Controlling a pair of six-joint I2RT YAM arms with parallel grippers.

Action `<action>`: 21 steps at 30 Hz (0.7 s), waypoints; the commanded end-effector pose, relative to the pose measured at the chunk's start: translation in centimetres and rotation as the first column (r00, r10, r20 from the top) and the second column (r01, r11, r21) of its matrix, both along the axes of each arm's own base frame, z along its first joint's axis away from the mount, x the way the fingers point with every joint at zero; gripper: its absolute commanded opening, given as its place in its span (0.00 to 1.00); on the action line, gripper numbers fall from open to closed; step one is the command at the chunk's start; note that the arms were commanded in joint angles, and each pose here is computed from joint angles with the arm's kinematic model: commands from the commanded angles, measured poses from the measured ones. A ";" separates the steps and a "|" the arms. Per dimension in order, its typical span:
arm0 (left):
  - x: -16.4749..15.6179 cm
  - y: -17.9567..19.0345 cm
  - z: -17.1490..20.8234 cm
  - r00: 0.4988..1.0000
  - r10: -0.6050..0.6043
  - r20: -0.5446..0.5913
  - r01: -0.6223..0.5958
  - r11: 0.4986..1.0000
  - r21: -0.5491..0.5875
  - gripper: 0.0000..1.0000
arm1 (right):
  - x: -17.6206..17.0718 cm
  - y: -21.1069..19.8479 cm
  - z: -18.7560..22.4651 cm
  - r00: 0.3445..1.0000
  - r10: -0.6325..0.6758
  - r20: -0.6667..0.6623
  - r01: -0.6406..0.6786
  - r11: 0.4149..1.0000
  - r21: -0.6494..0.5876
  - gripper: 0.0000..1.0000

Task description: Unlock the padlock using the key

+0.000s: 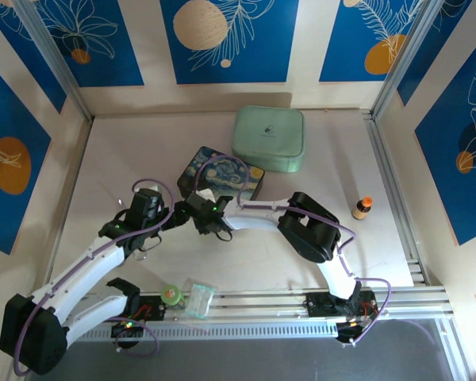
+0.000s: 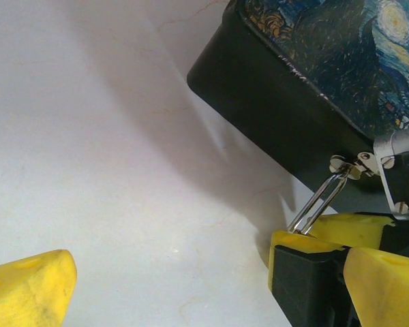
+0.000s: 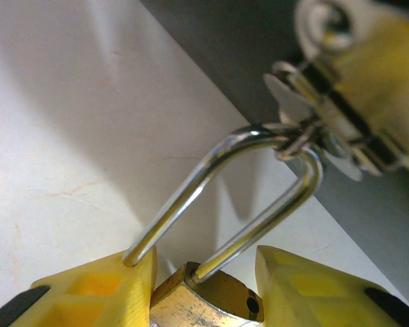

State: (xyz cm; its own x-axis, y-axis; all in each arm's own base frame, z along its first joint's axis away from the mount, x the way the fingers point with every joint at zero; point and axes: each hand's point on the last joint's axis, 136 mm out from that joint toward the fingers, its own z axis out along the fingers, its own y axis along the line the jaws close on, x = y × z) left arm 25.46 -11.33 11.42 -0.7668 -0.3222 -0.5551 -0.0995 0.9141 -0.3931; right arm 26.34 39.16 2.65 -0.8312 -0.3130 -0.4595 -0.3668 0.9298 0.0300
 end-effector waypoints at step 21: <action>0.6 -3.6 6.0 0.915 -0.367 0.167 0.344 0.927 0.151 1.00 | -7.0 -11.0 -0.8 0.994 -0.038 -0.102 0.032 0.998 -0.057 0.31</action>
